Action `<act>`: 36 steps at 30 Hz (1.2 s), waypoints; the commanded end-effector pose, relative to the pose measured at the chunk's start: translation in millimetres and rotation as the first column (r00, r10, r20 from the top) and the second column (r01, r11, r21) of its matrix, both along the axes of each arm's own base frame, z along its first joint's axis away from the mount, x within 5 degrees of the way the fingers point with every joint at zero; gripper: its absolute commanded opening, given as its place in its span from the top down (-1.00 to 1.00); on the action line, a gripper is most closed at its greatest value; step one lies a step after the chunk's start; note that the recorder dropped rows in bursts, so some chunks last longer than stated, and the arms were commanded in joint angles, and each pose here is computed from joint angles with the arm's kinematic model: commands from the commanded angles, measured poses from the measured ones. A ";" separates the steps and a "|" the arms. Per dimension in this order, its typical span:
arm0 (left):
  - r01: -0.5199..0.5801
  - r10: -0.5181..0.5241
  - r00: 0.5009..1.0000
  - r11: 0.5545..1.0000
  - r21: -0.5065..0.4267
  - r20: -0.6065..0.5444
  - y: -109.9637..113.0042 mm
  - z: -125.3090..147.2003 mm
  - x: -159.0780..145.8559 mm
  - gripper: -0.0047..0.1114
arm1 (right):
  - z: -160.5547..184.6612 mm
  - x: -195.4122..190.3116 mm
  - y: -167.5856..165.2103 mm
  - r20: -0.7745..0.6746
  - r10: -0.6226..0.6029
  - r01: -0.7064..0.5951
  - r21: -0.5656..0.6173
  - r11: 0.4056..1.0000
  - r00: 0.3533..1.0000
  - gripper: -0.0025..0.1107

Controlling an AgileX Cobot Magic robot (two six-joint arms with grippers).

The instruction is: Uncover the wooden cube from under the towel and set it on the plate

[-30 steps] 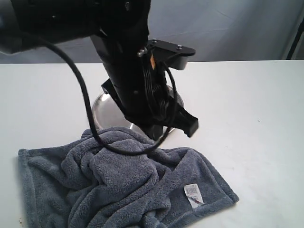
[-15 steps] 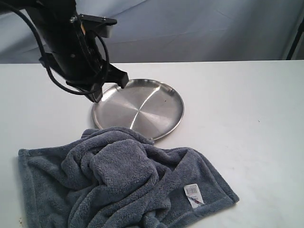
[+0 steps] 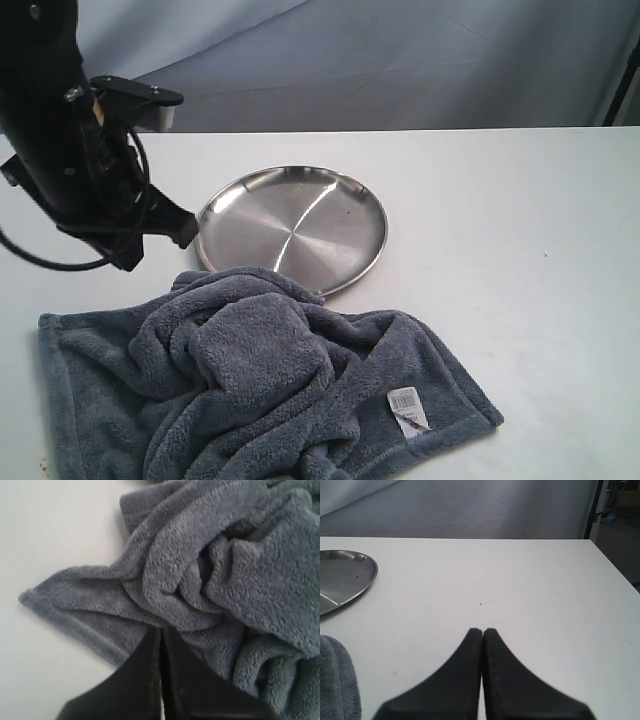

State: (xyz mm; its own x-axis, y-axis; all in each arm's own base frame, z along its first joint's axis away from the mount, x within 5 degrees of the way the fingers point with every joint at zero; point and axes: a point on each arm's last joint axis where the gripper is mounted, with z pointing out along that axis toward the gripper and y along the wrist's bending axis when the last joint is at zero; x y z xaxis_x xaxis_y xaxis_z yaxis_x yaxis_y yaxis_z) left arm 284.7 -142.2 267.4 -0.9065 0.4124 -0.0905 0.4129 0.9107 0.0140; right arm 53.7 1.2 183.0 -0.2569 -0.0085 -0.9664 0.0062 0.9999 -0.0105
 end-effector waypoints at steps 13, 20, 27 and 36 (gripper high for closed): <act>0.128 -0.135 0.985 0.990 -0.064 -0.108 -14.4 -9.4 -86.8 0.92 | -0.9 -0.2 0.1 0.002 -0.002 0.002 0.009 1.000 1.000 0.96; 0.244 -0.252 0.952 0.968 -0.065 -0.174 -64.2 -20.2 -129.9 0.92 | -0.9 -0.2 0.1 0.002 -0.002 0.002 0.009 1.000 1.000 0.96; 0.392 -0.404 0.901 0.914 -0.103 -0.158 -90.6 -35.4 -146.5 0.92 | -0.9 -0.2 0.1 0.002 -0.002 0.002 0.009 1.000 1.000 0.96; 0.395 -0.403 0.915 0.907 -0.145 -0.028 -97.1 -49.3 -144.7 0.64 | -0.9 -0.2 0.1 0.002 -0.002 0.002 0.009 1.000 1.000 0.96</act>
